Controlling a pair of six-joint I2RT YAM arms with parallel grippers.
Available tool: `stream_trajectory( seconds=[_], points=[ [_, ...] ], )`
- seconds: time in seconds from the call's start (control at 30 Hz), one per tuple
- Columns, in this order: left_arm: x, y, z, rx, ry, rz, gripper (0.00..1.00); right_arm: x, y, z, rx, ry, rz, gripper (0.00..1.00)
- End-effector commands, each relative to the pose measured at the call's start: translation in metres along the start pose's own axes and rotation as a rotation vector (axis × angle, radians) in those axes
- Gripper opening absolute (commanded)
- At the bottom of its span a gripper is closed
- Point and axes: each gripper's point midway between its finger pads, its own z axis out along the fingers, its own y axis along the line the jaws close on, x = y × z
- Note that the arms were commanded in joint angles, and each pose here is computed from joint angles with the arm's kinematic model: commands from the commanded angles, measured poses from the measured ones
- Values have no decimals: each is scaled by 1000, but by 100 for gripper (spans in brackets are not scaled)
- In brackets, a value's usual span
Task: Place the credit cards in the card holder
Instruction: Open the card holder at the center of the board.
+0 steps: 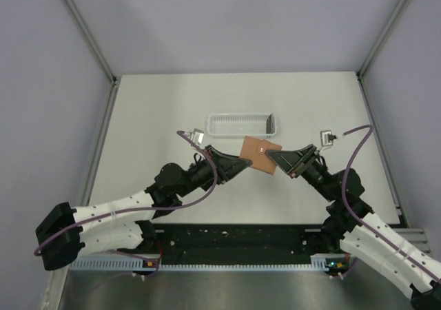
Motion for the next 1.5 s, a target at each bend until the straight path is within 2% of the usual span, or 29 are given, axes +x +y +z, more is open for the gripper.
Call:
stream_trajectory(
  seconds=[0.0,0.07,0.17,0.2,0.33,0.5,0.67,0.8,0.93,1.13,1.37,1.43,1.47],
  points=[
    [-26,-19,6,26,-54,73,0,15,17,-9,-39,122,-104,42],
    [-23,-18,3,12,-14,113,0,18,13,-15,7,168,-194,60],
    [-18,-24,-5,10,68,177,0,16,5,-29,100,223,-317,78],
    [-13,-22,-10,-4,111,201,0,15,5,-32,112,234,-357,80],
    [3,-22,-27,-2,255,264,0,14,11,-41,119,283,-439,85],
    [34,-47,-52,164,483,272,0,26,19,-40,62,390,-484,85],
    [45,-63,-69,267,565,270,0,38,29,-44,-13,472,-513,85],
    [46,-64,-69,278,584,281,0,55,38,-50,-101,567,-480,79],
    [45,-58,-64,260,585,290,0,64,49,-54,-194,593,-438,77],
    [45,-56,-56,266,592,292,0,75,43,-57,-203,636,-388,72],
    [42,-62,-44,298,594,301,0,79,28,-52,-154,653,-366,50],
    [41,-62,-43,302,593,303,0,79,26,-51,-146,655,-362,34],
    [41,-62,-42,301,592,305,0,79,27,-50,-151,652,-359,23]
  ],
)
